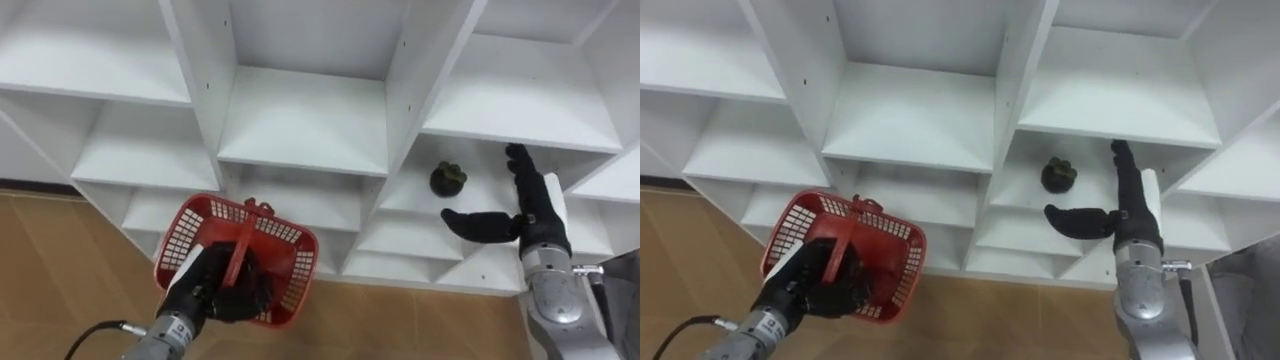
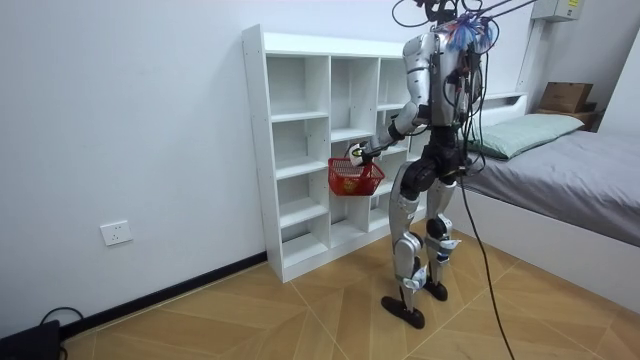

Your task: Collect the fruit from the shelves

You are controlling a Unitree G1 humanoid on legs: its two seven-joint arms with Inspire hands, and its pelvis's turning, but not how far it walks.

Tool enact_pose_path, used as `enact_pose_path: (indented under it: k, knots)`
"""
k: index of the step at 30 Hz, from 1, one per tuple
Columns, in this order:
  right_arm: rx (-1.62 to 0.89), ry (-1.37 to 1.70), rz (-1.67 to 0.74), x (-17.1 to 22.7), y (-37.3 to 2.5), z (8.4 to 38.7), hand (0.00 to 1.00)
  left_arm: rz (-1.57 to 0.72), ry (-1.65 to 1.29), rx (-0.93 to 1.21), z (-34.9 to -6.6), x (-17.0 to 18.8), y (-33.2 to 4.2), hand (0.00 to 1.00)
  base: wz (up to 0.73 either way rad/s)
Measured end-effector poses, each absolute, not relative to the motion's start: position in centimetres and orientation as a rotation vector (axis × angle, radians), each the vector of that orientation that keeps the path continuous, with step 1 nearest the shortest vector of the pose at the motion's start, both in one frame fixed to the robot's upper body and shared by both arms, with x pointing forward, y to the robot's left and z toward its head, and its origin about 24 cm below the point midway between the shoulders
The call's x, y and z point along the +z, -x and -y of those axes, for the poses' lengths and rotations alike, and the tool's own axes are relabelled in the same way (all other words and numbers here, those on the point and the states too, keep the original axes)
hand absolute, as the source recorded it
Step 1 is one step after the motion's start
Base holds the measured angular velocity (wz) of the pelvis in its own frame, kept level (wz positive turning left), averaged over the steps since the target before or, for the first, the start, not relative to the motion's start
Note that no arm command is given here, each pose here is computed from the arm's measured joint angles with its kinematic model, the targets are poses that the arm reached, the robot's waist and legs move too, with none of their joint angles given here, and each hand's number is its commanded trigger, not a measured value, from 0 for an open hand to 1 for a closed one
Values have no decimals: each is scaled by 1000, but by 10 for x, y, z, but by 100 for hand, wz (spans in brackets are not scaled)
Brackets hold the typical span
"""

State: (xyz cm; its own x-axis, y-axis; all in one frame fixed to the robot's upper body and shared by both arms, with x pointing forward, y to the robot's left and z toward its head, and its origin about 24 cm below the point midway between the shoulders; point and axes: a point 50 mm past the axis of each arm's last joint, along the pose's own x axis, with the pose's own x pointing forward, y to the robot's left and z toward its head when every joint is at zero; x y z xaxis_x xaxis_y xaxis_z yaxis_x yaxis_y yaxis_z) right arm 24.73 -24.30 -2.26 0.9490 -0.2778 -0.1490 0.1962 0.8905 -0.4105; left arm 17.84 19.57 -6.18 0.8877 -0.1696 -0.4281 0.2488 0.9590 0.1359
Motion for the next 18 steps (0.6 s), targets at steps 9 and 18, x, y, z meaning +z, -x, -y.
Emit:
enact_pose_path:
  k: [9,18]
  knots:
    - [-373,421,-139,-7,-261,251,0,-459,-189,-237,-194,-67,-176,100,4]
    - [-474,425,-92,3,-270,260,0,-465,-192,-233,-194,-68,-184,100,-1]
